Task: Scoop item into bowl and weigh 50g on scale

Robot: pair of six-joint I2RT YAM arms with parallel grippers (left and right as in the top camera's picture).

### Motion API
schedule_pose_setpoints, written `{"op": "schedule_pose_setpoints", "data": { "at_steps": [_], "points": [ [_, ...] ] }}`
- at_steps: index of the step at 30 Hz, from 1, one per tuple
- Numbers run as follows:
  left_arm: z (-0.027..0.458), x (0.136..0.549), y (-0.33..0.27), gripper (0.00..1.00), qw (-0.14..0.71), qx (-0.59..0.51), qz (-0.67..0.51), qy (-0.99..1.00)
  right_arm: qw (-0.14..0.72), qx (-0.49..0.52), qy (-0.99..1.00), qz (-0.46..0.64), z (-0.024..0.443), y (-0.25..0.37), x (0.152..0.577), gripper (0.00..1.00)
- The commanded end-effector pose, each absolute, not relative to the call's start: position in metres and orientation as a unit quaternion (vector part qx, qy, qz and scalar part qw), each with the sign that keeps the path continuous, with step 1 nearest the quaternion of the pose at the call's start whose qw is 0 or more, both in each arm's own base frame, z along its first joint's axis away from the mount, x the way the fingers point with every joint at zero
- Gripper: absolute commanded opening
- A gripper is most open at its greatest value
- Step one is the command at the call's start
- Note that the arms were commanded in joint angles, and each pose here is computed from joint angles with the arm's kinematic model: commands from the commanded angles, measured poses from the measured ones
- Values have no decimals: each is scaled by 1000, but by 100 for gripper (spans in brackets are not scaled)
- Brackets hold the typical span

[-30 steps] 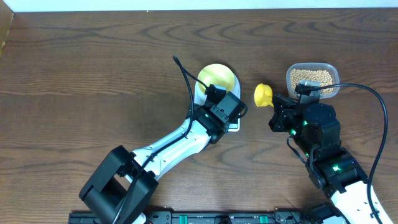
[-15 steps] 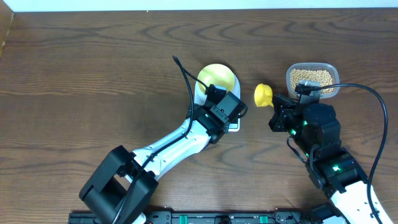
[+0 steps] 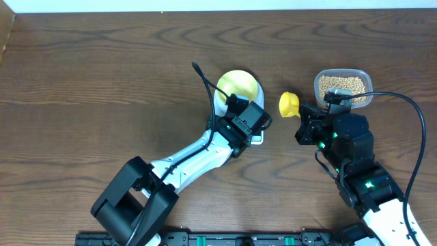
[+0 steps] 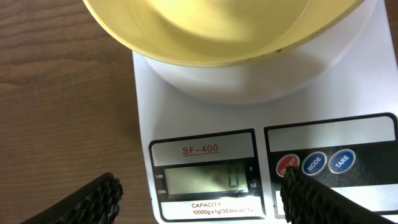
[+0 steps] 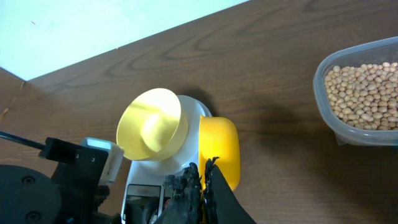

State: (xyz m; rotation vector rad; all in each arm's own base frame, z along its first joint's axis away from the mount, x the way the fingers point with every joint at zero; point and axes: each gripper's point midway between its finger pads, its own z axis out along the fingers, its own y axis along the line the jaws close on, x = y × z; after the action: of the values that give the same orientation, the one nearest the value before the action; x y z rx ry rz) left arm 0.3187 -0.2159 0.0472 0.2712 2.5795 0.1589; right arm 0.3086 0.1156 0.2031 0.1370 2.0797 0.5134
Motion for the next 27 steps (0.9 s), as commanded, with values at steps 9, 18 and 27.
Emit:
{"op": "schedule_pose_setpoints", "data": {
  "at_steps": [9, 18, 27],
  "points": [
    [30, 317, -212, 84, 256, 99, 71, 959, 493, 54, 843, 208, 215, 113, 311, 1],
    [31, 317, -215, 84, 259, 100, 67, 958, 494, 53, 842, 210, 216, 114, 311, 1],
    [24, 318, -217, 84, 257, 101, 66, 959, 495, 52, 841, 212, 217, 114, 311, 1]
  ]
}}
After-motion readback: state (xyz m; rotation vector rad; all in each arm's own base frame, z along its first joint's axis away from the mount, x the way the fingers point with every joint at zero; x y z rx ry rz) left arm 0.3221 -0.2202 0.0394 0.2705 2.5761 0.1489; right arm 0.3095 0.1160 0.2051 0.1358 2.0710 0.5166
